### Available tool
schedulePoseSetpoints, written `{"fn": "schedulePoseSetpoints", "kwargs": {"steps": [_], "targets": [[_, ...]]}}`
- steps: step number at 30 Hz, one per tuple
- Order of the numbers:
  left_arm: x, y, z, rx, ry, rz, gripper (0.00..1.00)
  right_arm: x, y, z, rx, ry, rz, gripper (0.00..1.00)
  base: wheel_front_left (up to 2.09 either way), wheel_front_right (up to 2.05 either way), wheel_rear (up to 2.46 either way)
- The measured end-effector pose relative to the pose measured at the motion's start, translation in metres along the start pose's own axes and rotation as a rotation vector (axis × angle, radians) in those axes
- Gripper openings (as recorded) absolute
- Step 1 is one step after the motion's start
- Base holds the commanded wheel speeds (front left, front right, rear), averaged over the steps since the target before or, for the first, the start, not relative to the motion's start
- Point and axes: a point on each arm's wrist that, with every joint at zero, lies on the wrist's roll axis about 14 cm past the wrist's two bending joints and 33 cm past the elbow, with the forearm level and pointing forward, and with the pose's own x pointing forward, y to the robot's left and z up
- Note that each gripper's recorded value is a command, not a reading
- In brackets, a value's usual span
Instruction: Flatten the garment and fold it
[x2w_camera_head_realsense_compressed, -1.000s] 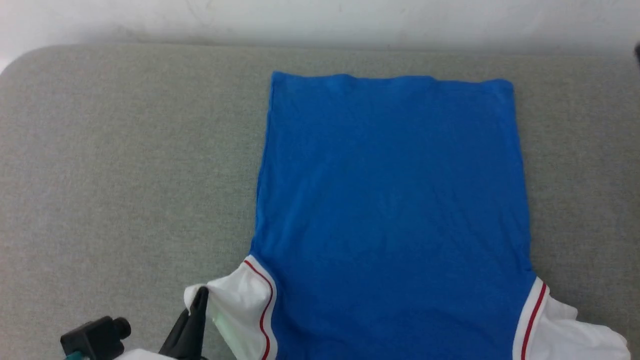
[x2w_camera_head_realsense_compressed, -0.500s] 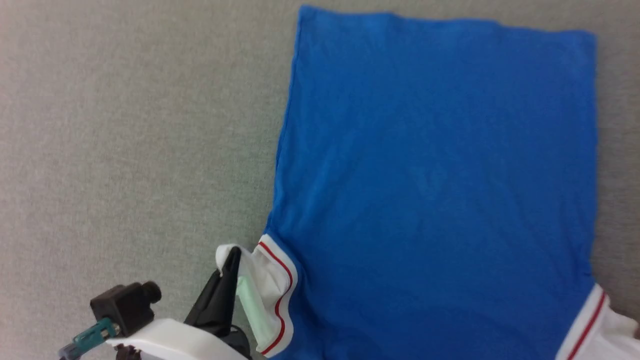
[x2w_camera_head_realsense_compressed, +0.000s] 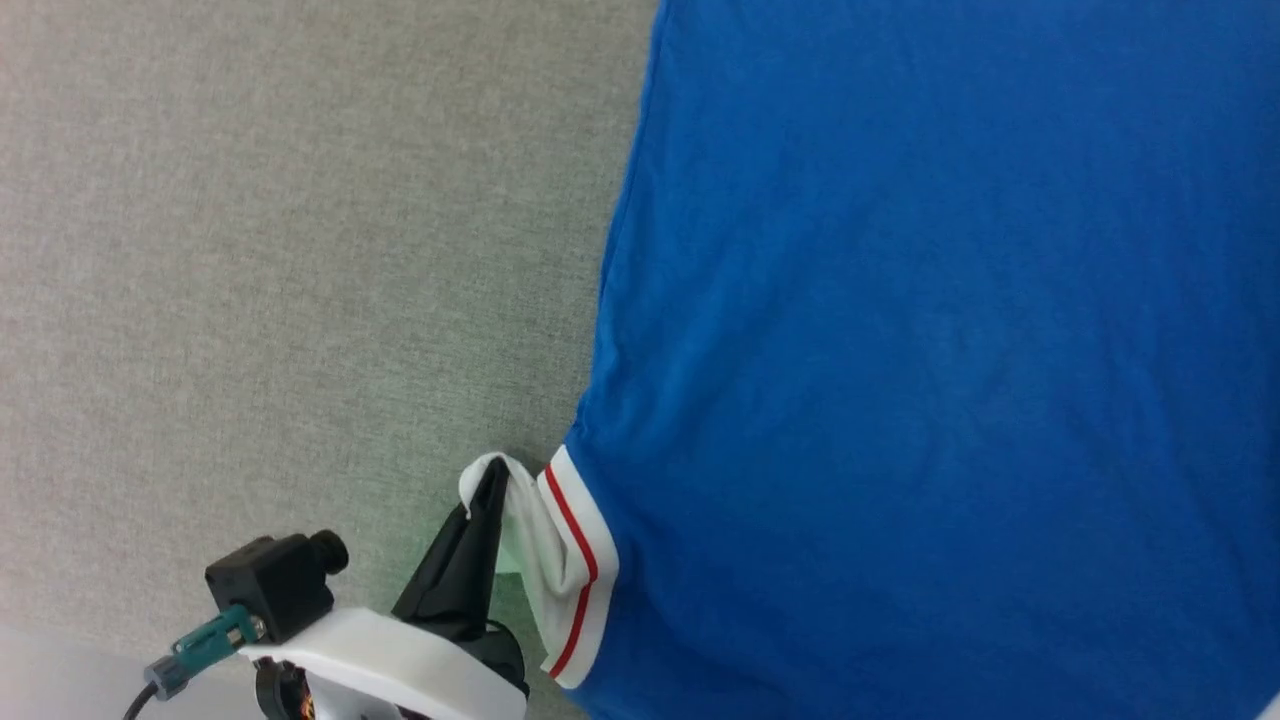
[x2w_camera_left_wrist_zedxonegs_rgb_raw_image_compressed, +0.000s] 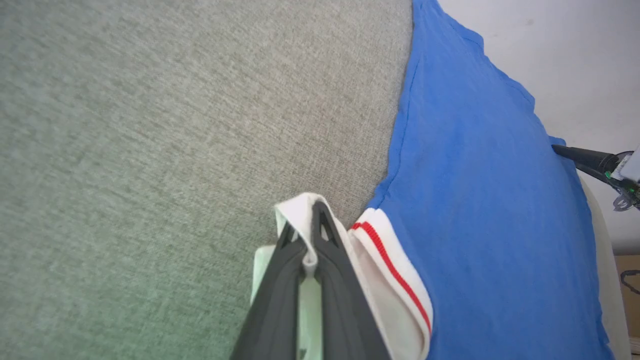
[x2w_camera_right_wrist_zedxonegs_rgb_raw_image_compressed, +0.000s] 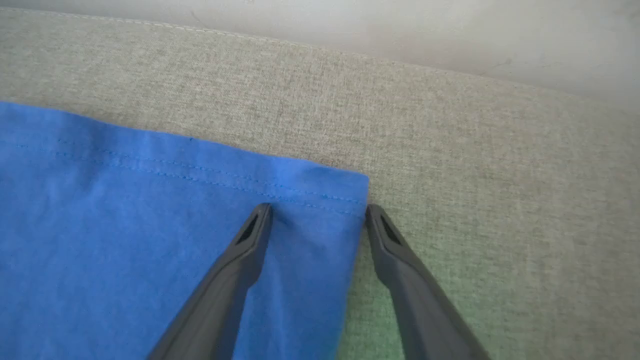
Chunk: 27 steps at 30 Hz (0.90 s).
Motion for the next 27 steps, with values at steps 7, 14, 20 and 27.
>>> {"fn": "schedulePoseSetpoints", "kwargs": {"steps": [7, 14, 20, 27], "targets": [[0.004, 0.005, -0.001, 0.003, 0.005, 0.017, 0.00, 0.009, -0.004, -0.004, 0.026, 0.006, -0.026, 0.00, 0.00, 0.00, 0.00], [0.001, 0.001, 0.007, 0.013, -0.022, -0.005, 0.00, -0.007, 0.013, 0.016, 0.053, -0.088, 0.030, 0.00, 0.00, 0.00, 0.00], [-0.011, -0.006, 0.025, 0.025, -0.080, -0.034, 0.00, -0.065, 0.021, 0.066, 0.065, -0.287, 0.114, 0.00, 0.00, 0.00, 0.00], [-0.037, -0.010, 0.035, 0.026, -0.115, -0.058, 0.00, -0.162, -0.028, 0.071, 0.089, -0.427, 0.047, 0.00, 0.00, 0.00, 0.00]]}}
